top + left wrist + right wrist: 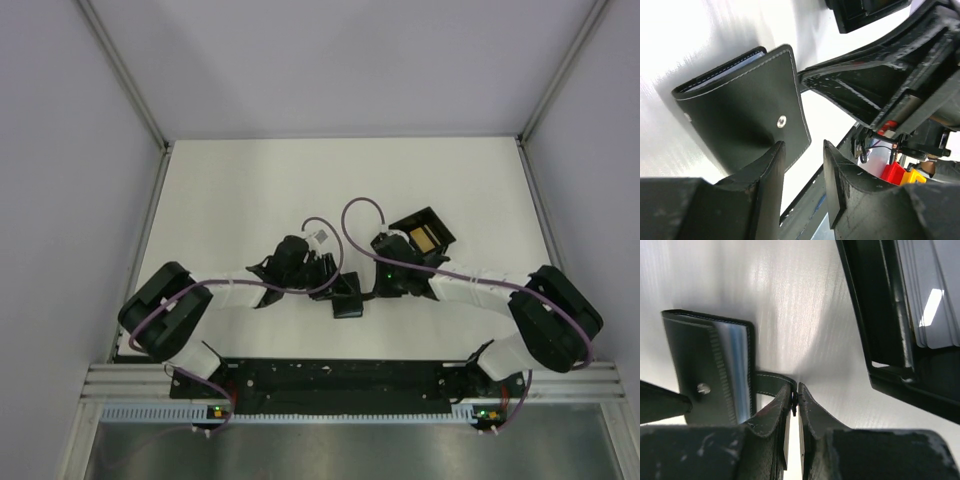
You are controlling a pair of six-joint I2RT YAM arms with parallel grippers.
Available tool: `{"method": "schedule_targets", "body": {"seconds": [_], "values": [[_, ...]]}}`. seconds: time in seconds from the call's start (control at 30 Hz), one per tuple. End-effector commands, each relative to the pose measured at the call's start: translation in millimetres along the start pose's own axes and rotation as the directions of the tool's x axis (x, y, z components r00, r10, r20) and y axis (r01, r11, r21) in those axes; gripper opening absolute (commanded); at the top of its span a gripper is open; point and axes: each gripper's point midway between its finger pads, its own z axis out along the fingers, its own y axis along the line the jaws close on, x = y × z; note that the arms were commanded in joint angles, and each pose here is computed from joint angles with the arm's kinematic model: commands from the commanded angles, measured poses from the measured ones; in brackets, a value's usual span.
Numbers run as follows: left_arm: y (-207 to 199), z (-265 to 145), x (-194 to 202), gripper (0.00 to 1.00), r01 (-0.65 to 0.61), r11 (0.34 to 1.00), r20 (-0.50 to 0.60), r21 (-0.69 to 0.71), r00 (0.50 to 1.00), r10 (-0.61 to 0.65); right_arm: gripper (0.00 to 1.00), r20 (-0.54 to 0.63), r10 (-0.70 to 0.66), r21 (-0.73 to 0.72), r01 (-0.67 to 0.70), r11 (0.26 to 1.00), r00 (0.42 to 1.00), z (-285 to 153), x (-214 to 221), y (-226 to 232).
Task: Put the credit cards into the card holder
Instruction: Close the card holder at the center of the board.
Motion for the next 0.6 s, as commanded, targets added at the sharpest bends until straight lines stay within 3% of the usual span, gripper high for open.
{"method": "schedule_targets", "body": {"seconds": [0.0,0.23,0.57], "values": [[-4.6,4.0,-5.5,0.41,-0.035,0.999,0.017,0.006,0.999,0.034,0.09,0.087,0.013,-0.013,-0.012,1.000,0.996,-18.0,-13.1,2.7],[8.5,12.4,-2.6,0.42,-0.007,0.999,-0.002,-0.034,1.000,0.007,0.10,0.149,0.001,-0.178,0.026,0.984,0.989,-40.4,-28.8,34.9],[13.2,20.0,1.5,0.42,-0.004,0.998,-0.030,-0.055,1.000,0.002,0.11,0.098,-0.052,-0.193,0.070,0.979,0.994,-35.2,-20.5,47.3]]}}
